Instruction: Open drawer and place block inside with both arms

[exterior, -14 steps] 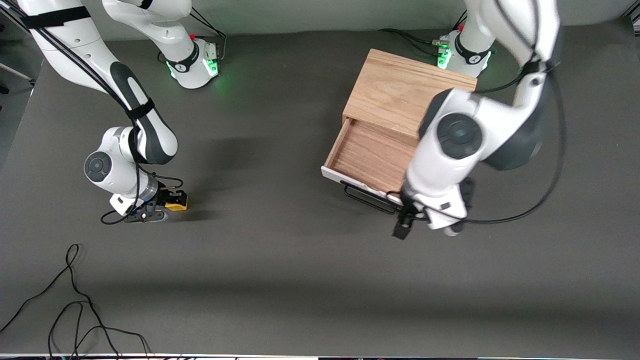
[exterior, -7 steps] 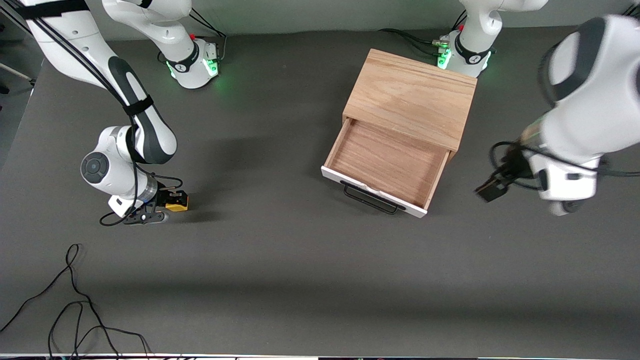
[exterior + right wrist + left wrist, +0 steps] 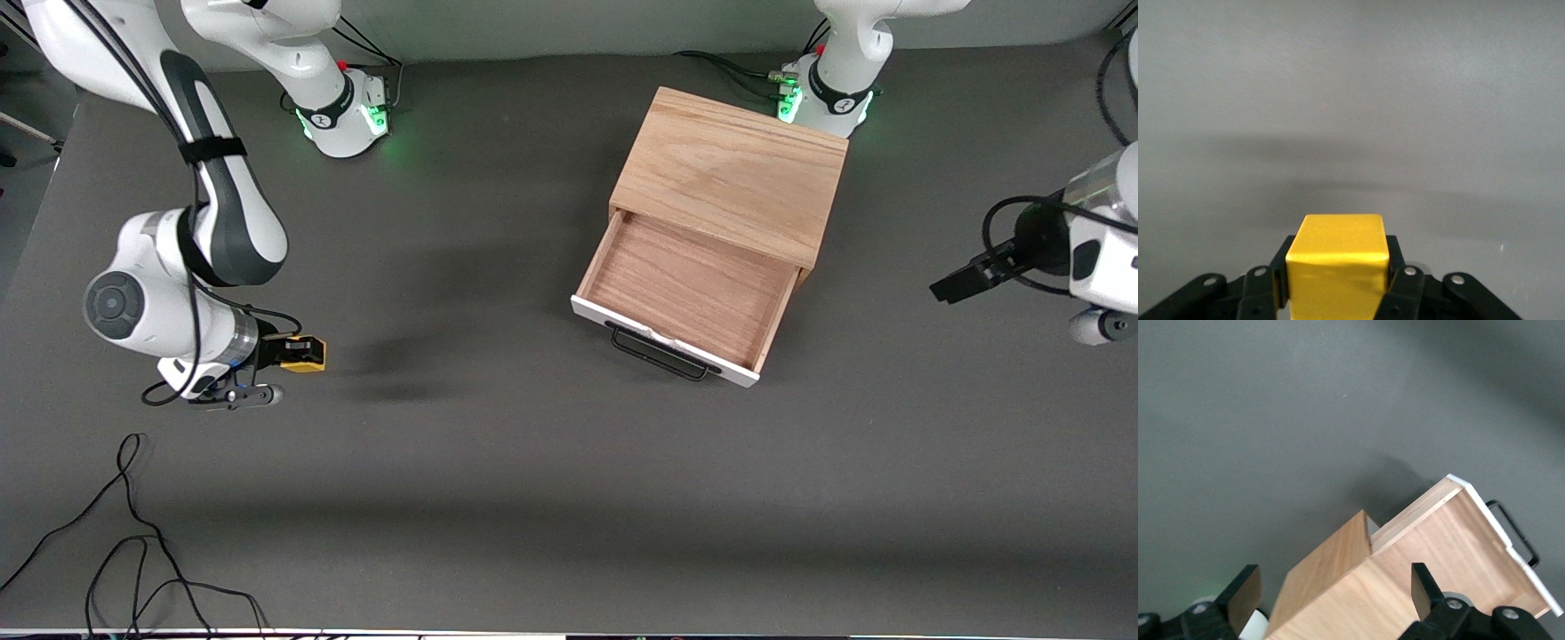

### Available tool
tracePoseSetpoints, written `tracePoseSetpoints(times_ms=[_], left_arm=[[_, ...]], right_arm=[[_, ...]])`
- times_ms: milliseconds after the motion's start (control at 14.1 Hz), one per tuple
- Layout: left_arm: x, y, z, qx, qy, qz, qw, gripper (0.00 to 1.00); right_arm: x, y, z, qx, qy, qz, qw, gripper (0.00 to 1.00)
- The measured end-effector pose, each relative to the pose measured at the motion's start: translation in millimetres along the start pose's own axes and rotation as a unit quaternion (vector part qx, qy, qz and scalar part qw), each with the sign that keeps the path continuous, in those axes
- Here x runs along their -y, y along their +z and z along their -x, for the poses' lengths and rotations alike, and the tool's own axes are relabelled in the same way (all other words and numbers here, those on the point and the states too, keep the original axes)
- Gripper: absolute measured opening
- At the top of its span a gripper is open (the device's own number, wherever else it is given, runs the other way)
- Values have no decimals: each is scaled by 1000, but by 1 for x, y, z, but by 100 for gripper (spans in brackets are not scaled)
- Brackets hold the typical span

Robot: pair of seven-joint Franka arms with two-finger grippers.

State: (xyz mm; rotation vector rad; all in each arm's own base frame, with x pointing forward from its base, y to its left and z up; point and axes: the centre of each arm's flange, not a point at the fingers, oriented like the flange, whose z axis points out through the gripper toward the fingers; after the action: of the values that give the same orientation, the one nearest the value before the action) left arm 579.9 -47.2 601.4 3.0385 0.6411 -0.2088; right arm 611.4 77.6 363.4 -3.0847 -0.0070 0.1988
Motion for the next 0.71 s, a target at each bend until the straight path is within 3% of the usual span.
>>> tracePoseSetpoints(times_ms=[425,708], left_arm=[[45,-11,13,2,169,-14,986,100],[51,-19,28,-6,203,-20,979,100]], right_arm=[[123,-125,14,4,58,9,998,55],[201,-177,38,-13,101,5,995,55]])
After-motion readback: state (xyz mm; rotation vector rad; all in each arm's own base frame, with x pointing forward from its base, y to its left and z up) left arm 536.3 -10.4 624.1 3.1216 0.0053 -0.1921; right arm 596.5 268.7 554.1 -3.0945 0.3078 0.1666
